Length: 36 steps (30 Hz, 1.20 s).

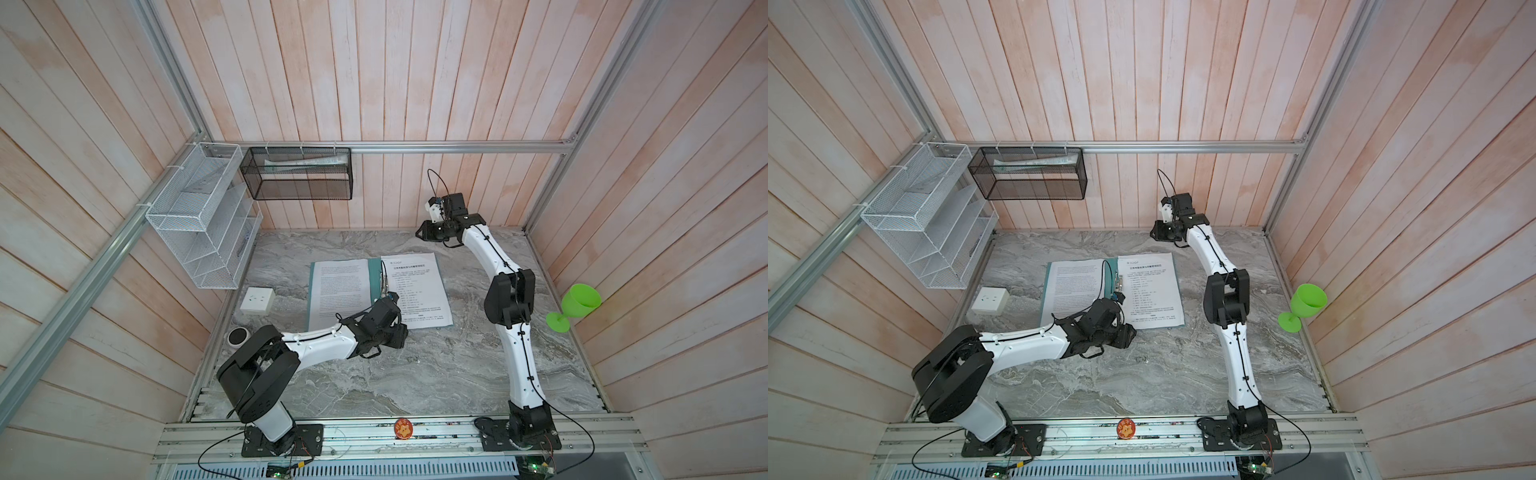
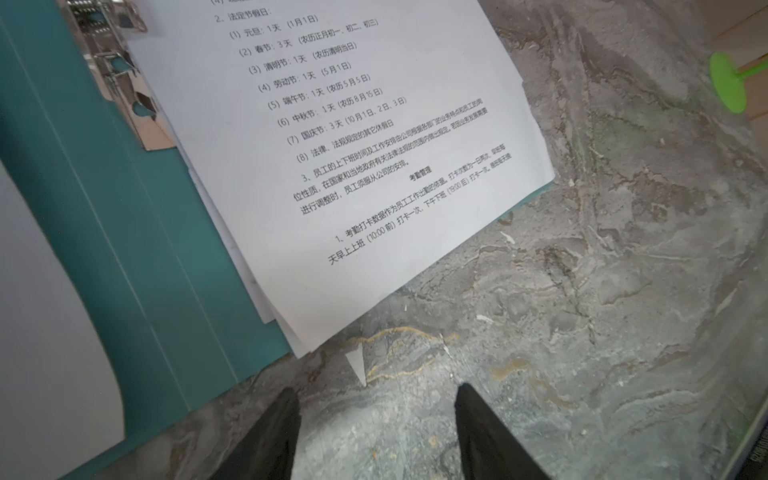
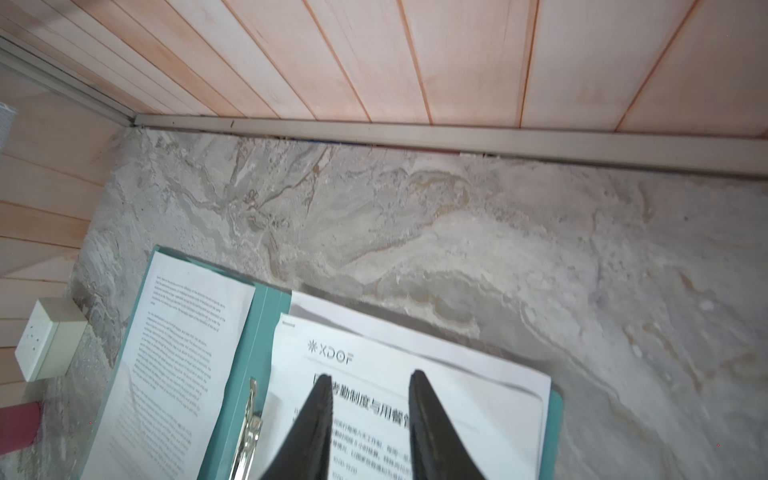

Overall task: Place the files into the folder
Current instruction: 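Reach left gripper to folder's far edge while right gripper moves nearer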

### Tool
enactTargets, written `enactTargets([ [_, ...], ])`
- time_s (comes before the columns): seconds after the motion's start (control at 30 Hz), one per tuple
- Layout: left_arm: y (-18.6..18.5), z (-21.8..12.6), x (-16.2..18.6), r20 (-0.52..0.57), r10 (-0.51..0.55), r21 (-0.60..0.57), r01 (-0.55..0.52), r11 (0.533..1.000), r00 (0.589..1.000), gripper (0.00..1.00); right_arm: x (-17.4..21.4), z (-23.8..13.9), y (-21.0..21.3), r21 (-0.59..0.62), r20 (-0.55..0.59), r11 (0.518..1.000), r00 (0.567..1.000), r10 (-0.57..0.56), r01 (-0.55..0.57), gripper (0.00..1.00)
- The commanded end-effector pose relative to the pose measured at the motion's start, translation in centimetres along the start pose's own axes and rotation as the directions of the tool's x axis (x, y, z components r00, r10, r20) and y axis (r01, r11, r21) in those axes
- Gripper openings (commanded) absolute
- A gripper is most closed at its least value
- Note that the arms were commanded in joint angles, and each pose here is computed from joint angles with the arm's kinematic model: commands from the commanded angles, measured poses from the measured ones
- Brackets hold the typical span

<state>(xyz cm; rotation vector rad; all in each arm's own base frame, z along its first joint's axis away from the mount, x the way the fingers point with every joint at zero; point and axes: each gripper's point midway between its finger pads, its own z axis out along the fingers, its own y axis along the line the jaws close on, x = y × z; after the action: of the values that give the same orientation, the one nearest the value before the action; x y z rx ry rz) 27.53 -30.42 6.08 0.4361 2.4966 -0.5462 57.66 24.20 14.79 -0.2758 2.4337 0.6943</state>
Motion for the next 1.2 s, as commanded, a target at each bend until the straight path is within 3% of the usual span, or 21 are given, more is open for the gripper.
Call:
enactTargets([
  [0.0,2.7,-1.6,-0.4,0.021,0.003,-0.136,0.0,0.991,1.0,0.62,2.5,-2.6,3.5,0.013,-0.013,0.999,0.999,-0.034,0.035,0.3],
  [0.1,3.6,-3.7,-4.2,0.111,0.031,-0.144,-0.015,0.989,0.993,0.63,6.3,-5.4,5.0,0.018,0.003,0.999,1.0,-0.027,0.027,0.29],
  [0.27,7.7,-6.4,-14.4,0.274,0.01,-0.112,0.022,0.993,0.962,0.64,13.7,-10.0,7.1,0.026,0.039,0.999,0.999,0.03,-0.031,0.27],
  [0.37,10.8,-5.5,-19.2,0.294,-0.004,-0.117,0.04,0.992,0.956,0.64,18.3,-10.5,8.6,0.036,-0.015,0.998,0.999,0.049,-0.048,0.27],
  [0.47,13.2,-4.0,-22.3,0.292,-0.038,-0.128,0.079,0.989,0.956,0.64,22.4,-10.2,9.3,0.054,-0.092,0.997,0.994,0.067,-0.062,0.27],
  [0.57,13.8,-2.7,-24.7,0.308,-0.007,-0.148,0.056,0.987,0.951,0.64,26.3,-10.0,10.0,0.066,-0.169,0.996,0.983,0.069,-0.058,0.27],
  [0.8,13.6,-0.7,-26.8,0.312,0.0,-0.119,0.039,0.992,0.95,0.64,32.8,-8.3,10.3,0.096,-0.3,0.995,0.952,0.066,-0.039,0.27],
  [1.17,14.6,-0.9,-25.5,0.321,-0.023,-0.107,0.06,0.992,0.947,0.64,34.4,-4.6,8.6,0.157,-0.354,0.987,0.934,0.046,0.011,0.27],
])
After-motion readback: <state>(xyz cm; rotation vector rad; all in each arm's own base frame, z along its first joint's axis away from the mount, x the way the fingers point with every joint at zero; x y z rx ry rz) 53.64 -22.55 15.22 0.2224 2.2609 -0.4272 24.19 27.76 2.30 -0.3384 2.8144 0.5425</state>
